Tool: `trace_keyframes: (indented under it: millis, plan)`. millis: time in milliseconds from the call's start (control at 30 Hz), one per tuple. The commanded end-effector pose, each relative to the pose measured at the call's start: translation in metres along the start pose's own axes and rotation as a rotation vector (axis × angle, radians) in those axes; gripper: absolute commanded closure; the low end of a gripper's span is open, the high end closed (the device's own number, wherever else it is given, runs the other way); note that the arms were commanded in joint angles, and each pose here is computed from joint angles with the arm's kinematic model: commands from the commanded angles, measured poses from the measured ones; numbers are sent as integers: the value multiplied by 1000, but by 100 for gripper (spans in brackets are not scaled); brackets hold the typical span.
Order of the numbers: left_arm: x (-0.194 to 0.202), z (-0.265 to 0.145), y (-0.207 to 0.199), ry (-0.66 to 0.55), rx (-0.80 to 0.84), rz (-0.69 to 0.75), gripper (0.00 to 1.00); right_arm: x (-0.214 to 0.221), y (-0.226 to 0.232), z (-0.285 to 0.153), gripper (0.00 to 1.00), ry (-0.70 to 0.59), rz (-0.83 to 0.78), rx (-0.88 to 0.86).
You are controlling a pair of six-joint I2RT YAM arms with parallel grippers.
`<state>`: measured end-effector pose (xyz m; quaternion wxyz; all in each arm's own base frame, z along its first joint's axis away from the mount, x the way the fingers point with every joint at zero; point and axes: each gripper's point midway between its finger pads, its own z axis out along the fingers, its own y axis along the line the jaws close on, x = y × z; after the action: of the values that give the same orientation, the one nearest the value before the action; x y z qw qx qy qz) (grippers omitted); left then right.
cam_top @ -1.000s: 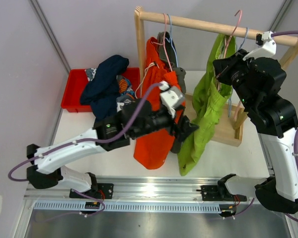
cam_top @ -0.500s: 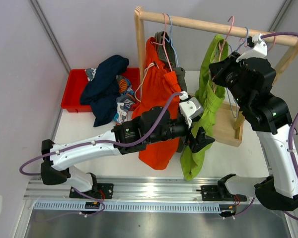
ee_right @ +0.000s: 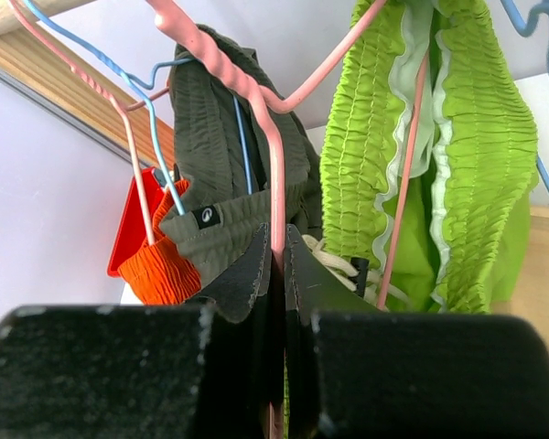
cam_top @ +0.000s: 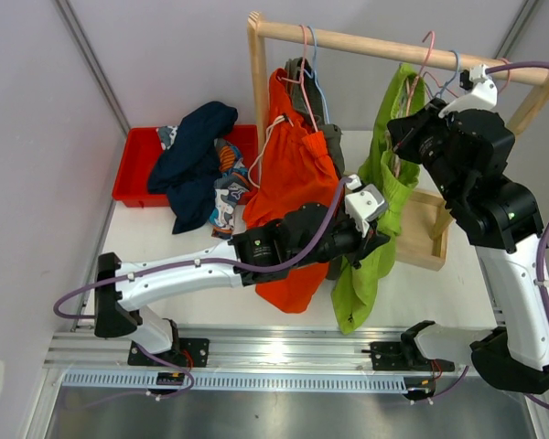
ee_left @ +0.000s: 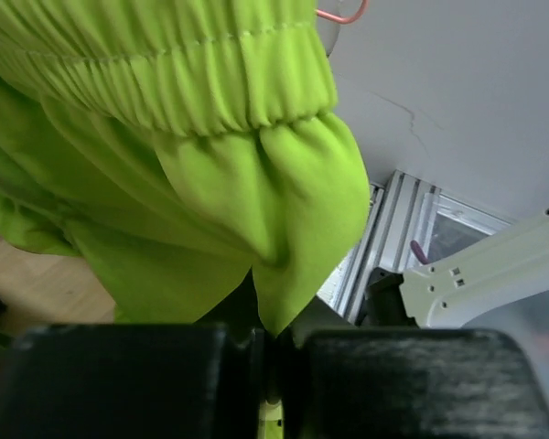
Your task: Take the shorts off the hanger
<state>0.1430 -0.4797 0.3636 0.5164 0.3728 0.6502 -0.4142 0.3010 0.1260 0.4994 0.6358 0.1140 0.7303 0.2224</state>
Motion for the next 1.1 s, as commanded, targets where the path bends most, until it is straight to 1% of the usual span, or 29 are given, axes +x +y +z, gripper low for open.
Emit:
trace_keyframes:
  millis: [0, 100, 133, 167, 200, 233, 267, 333, 367, 400, 467, 500, 533, 633, 667, 700, 733, 800, 833, 867, 900, 933, 967, 1000, 1033, 1067]
  plan:
    - [-9, 1, 1, -51, -17, -24, 100, -41, 16, -22, 100, -122, 59, -69]
    - [-9, -11, -8, -64, 0, -33, 100, -39, 14, -21, 100, -119, 53, -61]
    - [5, -14, -10, -44, -4, -29, 100, -39, 13, -21, 100, -120, 51, -58]
    - [5, -19, -14, -49, -1, -30, 100, -39, 13, -21, 100, -120, 49, -55]
    - [3, -29, -26, -60, 10, -33, 100, -40, 12, -21, 100, -123, 47, -53]
    - [15, -32, -29, -42, 10, -34, 100, -40, 11, -20, 100, -124, 42, -48]
    - [27, -39, -47, -27, 42, -33, 100, -40, 10, -20, 100, -124, 40, -44]
    - [39, -50, -59, -30, 49, -38, 100, -44, 9, -21, 100, -137, 36, -37]
    - [56, -56, -77, -10, 82, -34, 100, -45, 8, -20, 100, -136, 30, -32]
    - [72, -60, -83, 14, 85, -30, 100, -47, 7, -20, 100, -139, 26, -28]
    - [86, -66, -97, 24, 96, -51, 100, -50, 4, -22, 100, -143, 24, -23]
    - [103, -65, -96, 49, 90, -55, 100, -51, 4, -21, 100, -142, 25, -21]
    - [111, -64, -96, 61, 81, -78, 100, -51, 2, -23, 100, -138, 25, -19]
    - [123, -54, -87, 83, 15, -65, 100, -49, 2, -30, 100, -127, 39, -29]
    - [105, -49, -86, 52, -6, -65, 100, -47, 2, -31, 100, -117, 41, -29]
    - [120, -47, -76, 94, -49, -30, 100, -44, -1, -39, 100, -103, 50, -28]
    - [96, -40, -75, 59, -64, -27, 100, -42, -1, -44, 100, -91, 57, -34]
    - [98, -26, -53, 85, -136, 7, 100, -26, -7, -52, 100, -36, 76, -27]
    - [74, -21, -49, 56, -149, 6, 100, -24, -6, -67, 100, -23, 94, -59]
    - [67, -14, -30, 52, -191, 8, 100, -17, -7, -73, 100, -2, 107, -66]
    - [67, -8, -20, 57, -218, 20, 100, 3, -13, -75, 100, 58, 109, -55]
    - [44, -4, -14, 24, -236, 8, 100, 7, -12, -91, 100, 77, 144, -90]
    - [37, 0, 10, 19, -288, 7, 100, 15, -13, -96, 100, 101, 153, -96]
    - [25, 6, 22, 4, -321, 3, 100, 32, -21, -98, 100, 154, 154, -74]
    - [20, 8, 33, 4, -350, 7, 100, 38, -22, -104, 100, 175, 169, -81]
    - [9, 9, 58, 2, -402, 4, 100, 39, -24, -114, 100, 176, 178, -89]
